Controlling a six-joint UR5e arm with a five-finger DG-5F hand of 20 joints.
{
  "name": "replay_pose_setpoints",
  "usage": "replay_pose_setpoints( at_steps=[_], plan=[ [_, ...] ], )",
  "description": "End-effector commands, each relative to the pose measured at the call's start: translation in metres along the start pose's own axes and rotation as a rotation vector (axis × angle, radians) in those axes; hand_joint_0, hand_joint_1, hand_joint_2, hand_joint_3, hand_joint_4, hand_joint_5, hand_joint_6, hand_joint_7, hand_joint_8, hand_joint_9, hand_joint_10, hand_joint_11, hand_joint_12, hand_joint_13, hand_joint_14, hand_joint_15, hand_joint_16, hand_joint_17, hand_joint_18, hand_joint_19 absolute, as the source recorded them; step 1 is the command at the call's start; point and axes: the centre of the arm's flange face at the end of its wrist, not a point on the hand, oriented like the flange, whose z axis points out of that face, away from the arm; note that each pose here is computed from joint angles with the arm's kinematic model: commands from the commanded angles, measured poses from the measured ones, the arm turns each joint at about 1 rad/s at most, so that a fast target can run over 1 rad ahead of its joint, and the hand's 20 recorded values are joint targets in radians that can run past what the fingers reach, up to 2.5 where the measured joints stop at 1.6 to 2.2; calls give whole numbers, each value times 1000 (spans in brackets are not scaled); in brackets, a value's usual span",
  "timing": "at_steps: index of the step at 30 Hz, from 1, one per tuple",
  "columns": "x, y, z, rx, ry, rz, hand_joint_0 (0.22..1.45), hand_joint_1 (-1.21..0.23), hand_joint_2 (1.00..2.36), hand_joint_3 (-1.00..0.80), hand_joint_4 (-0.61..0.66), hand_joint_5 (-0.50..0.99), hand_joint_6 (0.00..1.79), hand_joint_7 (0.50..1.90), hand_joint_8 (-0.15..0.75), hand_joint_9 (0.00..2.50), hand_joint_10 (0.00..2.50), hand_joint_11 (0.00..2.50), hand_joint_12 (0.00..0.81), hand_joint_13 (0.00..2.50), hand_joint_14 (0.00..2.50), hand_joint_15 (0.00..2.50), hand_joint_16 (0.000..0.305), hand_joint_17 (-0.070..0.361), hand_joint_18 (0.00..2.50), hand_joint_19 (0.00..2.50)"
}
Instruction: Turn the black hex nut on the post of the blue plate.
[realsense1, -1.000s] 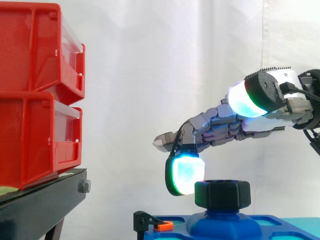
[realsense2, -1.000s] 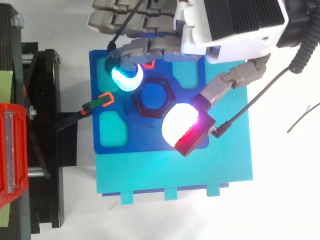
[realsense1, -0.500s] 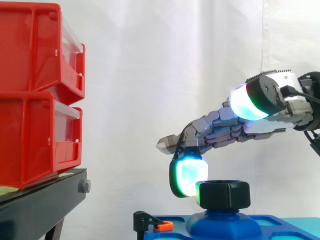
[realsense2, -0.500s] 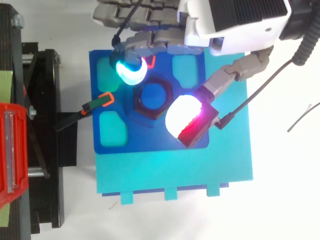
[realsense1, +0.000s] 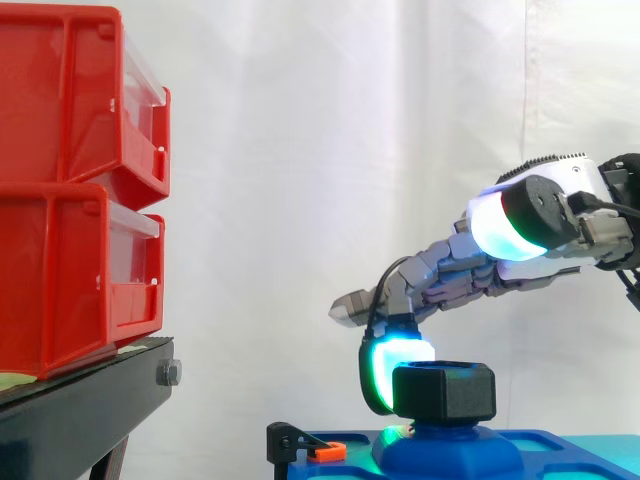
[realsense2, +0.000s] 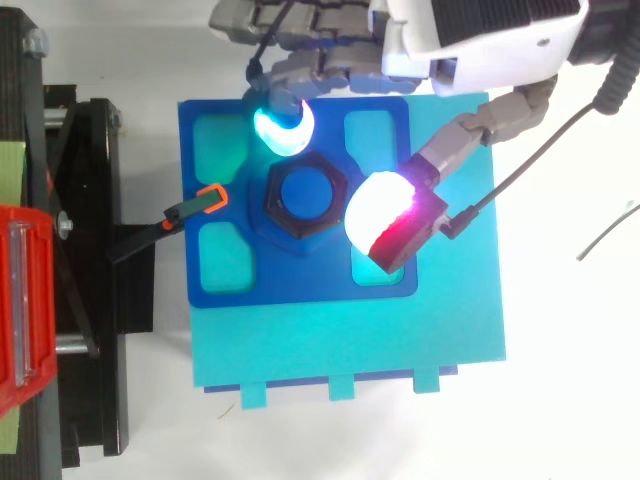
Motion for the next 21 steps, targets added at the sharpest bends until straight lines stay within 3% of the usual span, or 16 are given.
replay_pose_setpoints(
  at_steps=[1,10,15,21],
  plan=[
    [-1,2,-4,-5,23,-10,413,-24,1000,-500,371,-197,503,1028,295,0,0,0,413,0,0,0,59,134,0,232],
    [-6,5,-10,-3,34,-31,415,-24,1000,-500,370,-197,504,1027,295,0,0,0,411,0,0,0,59,133,0,232],
    [-22,16,-16,-13,18,-52,414,-27,1000,-500,365,-198,504,1026,295,0,0,0,413,0,1,0,59,134,0,233],
    [-23,18,-16,-15,15,-53,413,-32,1000,-500,366,-199,503,1022,296,0,0,0,414,0,0,0,59,134,0,232]
  ],
)
